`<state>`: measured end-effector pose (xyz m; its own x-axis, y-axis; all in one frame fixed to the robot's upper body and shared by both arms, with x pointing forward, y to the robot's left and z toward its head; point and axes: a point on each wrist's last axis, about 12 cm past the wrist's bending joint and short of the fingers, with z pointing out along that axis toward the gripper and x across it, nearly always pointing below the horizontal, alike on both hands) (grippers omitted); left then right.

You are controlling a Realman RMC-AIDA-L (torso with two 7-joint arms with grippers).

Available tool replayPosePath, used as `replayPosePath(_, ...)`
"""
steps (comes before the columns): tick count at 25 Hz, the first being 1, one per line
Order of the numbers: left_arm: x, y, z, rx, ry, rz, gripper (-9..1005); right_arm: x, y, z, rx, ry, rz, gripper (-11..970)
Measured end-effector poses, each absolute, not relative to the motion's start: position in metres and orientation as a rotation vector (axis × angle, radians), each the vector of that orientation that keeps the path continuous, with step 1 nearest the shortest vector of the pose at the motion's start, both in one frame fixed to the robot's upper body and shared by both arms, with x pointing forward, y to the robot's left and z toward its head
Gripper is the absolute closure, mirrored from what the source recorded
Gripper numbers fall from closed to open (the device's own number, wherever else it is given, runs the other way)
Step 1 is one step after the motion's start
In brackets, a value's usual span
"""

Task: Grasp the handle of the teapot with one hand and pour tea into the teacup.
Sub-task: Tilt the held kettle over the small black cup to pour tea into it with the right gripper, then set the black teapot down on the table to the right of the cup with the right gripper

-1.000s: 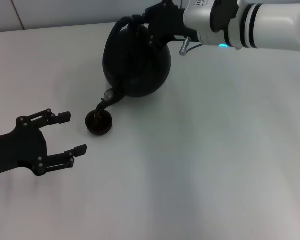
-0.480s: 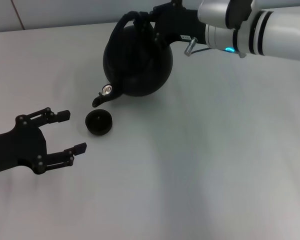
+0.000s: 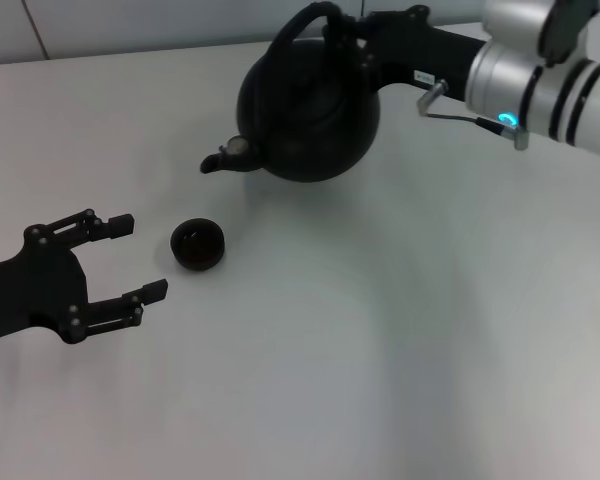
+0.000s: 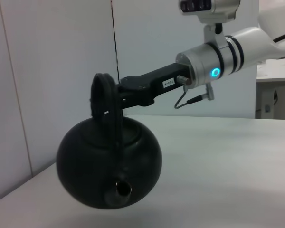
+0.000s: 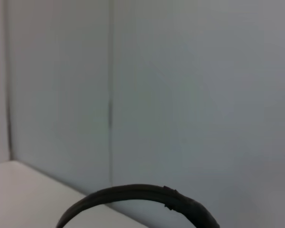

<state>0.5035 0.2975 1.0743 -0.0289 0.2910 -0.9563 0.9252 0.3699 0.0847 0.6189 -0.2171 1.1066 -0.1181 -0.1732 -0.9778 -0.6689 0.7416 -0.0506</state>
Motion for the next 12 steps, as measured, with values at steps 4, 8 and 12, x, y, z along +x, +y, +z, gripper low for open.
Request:
replayPosePath(4,0.504,0.297,1.075,1.130,1.553,-0.740,197,0.608,-0.234,1.096,-0.556,1.697,0.508,827)
replayPosePath(8,0.504,0.297,1.075,1.132,1.552,-0.740,197,0.603,-0.241,1.090,-0.487,1.713,0.525,828)
replayPosePath(12,0.505,0.297,1.075,1.133,1.552,-0.737,197,0.597,-0.247,1.081,-0.436,1.743,0.540,824)
